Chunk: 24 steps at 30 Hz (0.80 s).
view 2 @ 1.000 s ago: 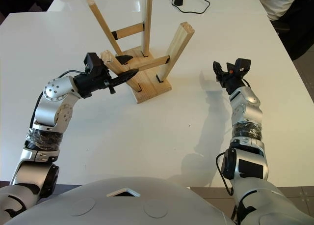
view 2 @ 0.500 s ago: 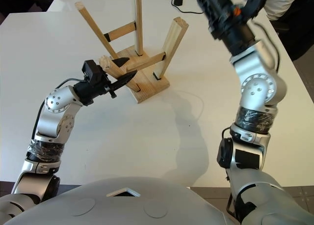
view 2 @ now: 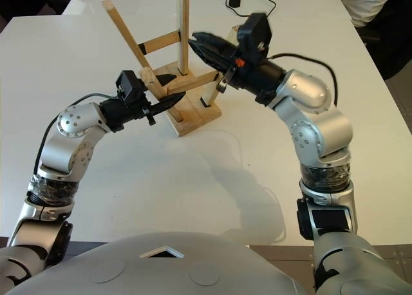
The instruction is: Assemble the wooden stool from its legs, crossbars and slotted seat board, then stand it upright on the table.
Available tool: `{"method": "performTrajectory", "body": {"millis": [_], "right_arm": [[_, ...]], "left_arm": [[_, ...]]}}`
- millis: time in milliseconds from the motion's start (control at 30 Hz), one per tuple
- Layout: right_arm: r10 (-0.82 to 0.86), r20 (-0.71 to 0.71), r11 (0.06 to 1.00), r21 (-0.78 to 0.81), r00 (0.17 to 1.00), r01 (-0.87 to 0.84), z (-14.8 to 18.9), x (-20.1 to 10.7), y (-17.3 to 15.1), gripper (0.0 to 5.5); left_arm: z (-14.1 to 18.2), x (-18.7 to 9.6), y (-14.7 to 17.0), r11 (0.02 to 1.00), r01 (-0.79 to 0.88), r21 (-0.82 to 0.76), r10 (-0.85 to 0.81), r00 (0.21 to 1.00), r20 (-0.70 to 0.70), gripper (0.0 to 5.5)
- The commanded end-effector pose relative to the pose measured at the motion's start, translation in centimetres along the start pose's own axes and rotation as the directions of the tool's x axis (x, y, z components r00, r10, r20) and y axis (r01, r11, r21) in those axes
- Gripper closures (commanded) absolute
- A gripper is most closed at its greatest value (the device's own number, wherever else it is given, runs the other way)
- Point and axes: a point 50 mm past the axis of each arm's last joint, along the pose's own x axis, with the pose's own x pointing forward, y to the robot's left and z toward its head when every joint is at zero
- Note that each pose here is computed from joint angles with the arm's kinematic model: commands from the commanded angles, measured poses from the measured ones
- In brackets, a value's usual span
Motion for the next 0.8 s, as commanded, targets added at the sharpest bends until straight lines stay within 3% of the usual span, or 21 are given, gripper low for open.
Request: {"method": "performTrajectory", "body": {"millis": [33, 267, 367, 567, 800], "right_arm": [[-0.013, -0.033, 0.999, -0.046, 0.999, 0.011, -1.5, 0.5, 0.5, 5.5], [-0.021, -0.038, 0.997, -0.074, 0.999, 0.018, -2.8, 1.8, 1.7, 5.5], [-0.001, -0.107, 0.994, -0.113, 0.994, -0.011, -4.6, 1.9, 2.7, 5.5], [0.017, -0.218, 0.986, -0.158, 0.976, -0.053, -7.0, 1.5, 3.4, 5.5], [-0.067, 0.015, 0.995, -0.072, 0.998, 0.068, -1.8, 2.7, 2.0, 5.5]], "left_arm": [[-2.7, -1.2, 0.5, 0.997, 0.009, -0.073, -0.023, 0.981, -0.193, 3.47], [-2.5, -2.0, 0.2, 0.991, -0.047, -0.128, 0.036, 0.996, -0.086, 3.47], [-2.8, -2.2, 0.0, 0.982, -0.068, -0.175, 0.058, 0.996, -0.062, 3.47], [-3.4, -2.1, -0.8, 0.989, -0.045, -0.138, 0.031, 0.994, -0.103, 3.47], [-3.8, -2.9, -1.3, 0.99, -0.087, -0.115, 0.076, 0.993, -0.091, 3.47]]}}
